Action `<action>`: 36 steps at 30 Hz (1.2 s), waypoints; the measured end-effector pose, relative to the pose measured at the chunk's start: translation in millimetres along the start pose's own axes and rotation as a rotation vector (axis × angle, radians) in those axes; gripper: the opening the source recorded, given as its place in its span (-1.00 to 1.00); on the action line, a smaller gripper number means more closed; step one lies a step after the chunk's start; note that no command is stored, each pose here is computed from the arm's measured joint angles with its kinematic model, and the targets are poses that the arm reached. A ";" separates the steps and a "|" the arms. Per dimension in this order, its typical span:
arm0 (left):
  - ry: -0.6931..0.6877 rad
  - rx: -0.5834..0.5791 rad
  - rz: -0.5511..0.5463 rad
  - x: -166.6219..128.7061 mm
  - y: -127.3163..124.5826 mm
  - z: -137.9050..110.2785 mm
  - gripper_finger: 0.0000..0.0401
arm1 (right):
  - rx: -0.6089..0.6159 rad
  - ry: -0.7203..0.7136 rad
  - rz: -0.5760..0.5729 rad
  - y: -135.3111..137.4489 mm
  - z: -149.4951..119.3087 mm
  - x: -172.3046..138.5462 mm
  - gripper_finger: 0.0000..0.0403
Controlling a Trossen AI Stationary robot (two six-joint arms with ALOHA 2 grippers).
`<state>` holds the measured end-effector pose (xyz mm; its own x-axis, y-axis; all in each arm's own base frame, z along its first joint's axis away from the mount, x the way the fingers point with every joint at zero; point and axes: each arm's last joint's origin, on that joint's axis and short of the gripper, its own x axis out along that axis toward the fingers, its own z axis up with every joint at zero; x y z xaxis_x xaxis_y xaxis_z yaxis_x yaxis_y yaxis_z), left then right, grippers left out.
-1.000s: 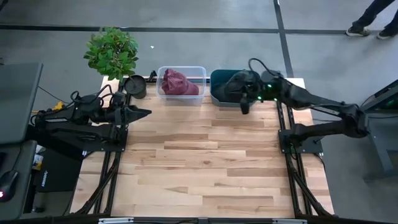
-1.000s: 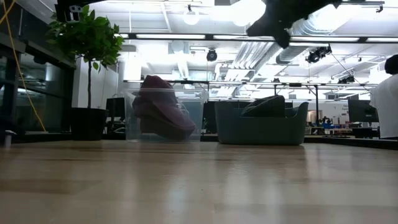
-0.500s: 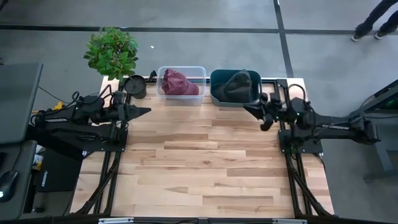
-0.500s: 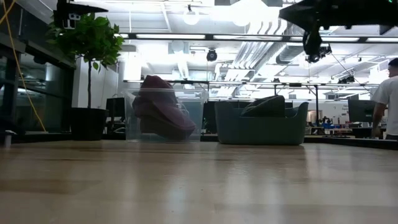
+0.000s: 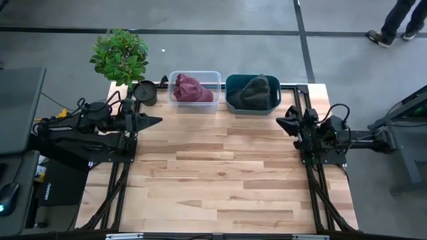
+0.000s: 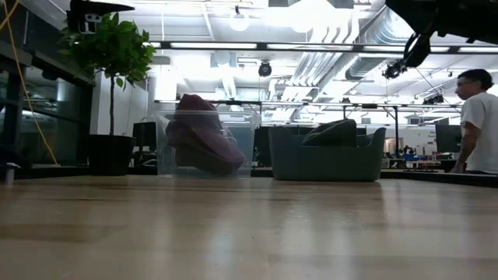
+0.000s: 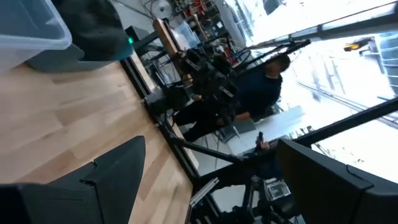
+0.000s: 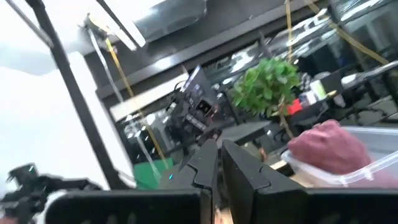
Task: Pick & Place hat
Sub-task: Return to Home Position
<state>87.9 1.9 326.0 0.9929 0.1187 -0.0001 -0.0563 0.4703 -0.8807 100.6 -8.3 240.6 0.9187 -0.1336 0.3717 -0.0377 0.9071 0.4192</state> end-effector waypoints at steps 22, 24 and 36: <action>0.012 0.115 -0.338 20.3 72.6 -48.8 0.69 | -0.073 -0.056 0.018 2.0 8.5 -22.3 -0.96; -0.004 0.129 -0.372 16.0 75.9 -50.0 0.69 | -0.083 -0.072 0.020 2.5 10.0 -22.4 -0.97; -0.004 0.139 -0.384 3.0 108.4 -65.7 0.69 | -0.099 -0.077 -0.038 0.5 9.3 -22.3 -0.97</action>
<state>91.6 -4.2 199.4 0.9439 -0.0852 0.3189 0.3049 0.5951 -0.7435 76.4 -8.6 240.2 0.8856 -0.1952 0.4215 0.0388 0.9354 0.3516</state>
